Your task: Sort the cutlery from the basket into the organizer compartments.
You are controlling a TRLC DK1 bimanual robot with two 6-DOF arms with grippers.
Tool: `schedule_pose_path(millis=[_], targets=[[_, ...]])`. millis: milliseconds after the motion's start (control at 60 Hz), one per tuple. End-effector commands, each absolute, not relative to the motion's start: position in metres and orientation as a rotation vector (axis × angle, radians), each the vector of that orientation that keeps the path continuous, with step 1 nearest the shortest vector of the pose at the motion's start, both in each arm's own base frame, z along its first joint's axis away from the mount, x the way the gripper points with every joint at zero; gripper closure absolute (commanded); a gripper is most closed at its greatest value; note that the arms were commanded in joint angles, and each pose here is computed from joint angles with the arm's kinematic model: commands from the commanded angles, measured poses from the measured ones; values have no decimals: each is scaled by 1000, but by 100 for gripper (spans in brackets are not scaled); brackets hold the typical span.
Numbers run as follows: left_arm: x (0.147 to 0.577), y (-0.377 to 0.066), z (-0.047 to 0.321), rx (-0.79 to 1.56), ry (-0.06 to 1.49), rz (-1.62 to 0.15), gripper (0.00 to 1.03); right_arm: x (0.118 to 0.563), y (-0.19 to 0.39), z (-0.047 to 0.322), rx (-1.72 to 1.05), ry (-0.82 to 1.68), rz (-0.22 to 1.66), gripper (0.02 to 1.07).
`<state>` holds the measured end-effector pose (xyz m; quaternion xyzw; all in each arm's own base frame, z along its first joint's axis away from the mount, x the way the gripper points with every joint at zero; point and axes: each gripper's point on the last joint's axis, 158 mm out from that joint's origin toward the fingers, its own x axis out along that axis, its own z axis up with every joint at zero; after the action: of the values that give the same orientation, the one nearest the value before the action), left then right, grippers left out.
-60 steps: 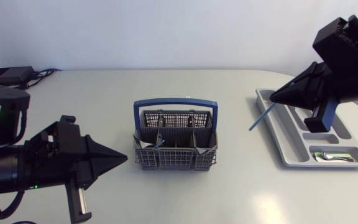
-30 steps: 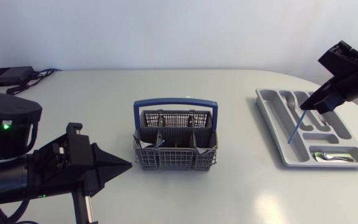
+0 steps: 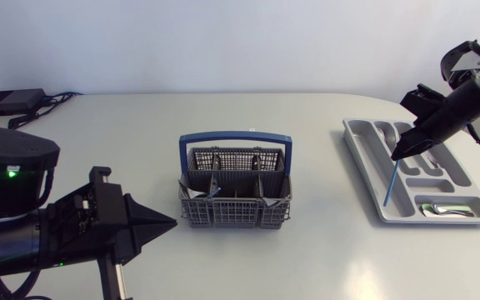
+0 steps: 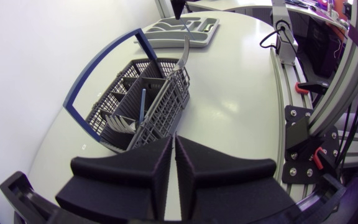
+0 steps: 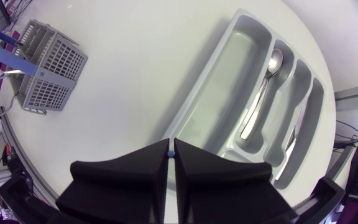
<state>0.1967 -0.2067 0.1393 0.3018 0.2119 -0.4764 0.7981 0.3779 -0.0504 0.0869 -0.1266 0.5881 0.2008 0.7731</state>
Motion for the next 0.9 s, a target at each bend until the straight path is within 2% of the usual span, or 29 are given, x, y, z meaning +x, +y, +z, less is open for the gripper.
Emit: schedule_pose_path(millis=[0,367,467,567,633,700,750,817,883], targets=[[194,-207,129,641,486,-1027,96,386,-58,69,-219,1331,412,101],[196,-209,131,621,483,-1018,95,446,-76,37,-198,1185,294,101],[195,-210,132,616,481,-1019,95,458,-80,23,-195,1173,266,84],[195,-210,132,616,480,-1013,95,465,-81,9,-194,1187,246,83],[194,-210,134,615,471,-1007,95,470,-81,-1,-188,1198,236,72],[194,-210,134,618,470,-1004,95,473,-83,-5,-182,1200,226,72],[194,-210,134,616,470,-1000,95,474,-83,-5,-181,1198,225,71],[195,-210,136,612,458,-991,95,473,-83,6,-188,1171,220,64],[195,-212,139,608,439,-986,95,470,-81,21,-200,1134,217,64]])
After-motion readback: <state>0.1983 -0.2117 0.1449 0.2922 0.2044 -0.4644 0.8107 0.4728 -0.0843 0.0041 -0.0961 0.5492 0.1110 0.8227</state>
